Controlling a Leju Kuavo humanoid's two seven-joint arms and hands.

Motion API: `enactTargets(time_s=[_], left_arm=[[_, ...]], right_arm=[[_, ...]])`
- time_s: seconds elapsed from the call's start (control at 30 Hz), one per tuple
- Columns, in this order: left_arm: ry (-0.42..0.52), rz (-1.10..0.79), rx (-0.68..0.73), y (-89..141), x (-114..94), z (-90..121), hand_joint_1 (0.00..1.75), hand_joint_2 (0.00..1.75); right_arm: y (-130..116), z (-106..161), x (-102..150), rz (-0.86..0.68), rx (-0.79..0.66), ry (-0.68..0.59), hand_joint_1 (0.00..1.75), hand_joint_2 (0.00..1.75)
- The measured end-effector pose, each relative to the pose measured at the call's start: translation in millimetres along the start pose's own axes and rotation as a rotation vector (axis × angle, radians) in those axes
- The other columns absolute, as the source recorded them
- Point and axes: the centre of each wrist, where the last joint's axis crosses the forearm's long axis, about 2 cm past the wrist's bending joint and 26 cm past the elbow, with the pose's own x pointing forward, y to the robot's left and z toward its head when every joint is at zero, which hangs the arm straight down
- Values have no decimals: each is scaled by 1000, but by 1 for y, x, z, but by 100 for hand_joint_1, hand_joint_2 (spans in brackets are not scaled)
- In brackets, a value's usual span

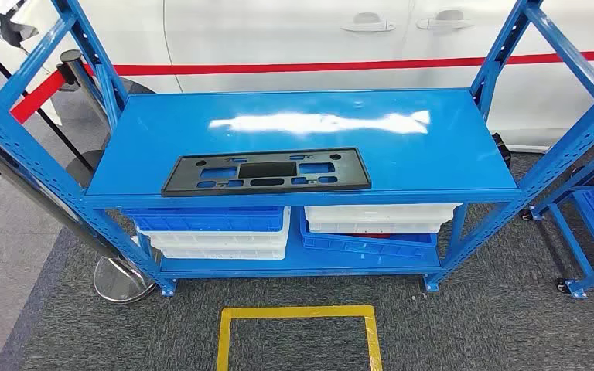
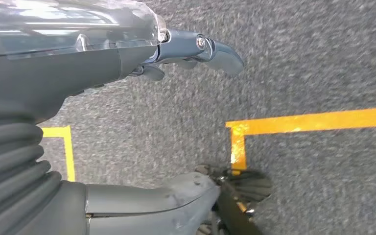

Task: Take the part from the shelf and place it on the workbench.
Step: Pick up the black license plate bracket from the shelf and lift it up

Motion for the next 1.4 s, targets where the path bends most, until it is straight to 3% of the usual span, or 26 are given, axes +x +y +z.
enactTargets(time_s=[0.2,0.67,0.87,1.03,1.4], left_arm=[[-41,-1,36,1,3,-2,0,0],[-99,-9,87,2,7,-4,0,0],[-104,-9,91,2,7,-4,0,0],[-135,-7,106,2,9,-5,0,0],[-196,8,110,-3,14,-6,0,0]], right_arm=[[-3,-3,25,-35,-38,-186,0,175],[-35,13,127,-31,-203,-760,0,175],[-37,20,143,-22,-219,-846,0,175],[-36,68,215,23,-249,-1278,0,175],[-19,134,283,-24,13,-1644,0,175]])
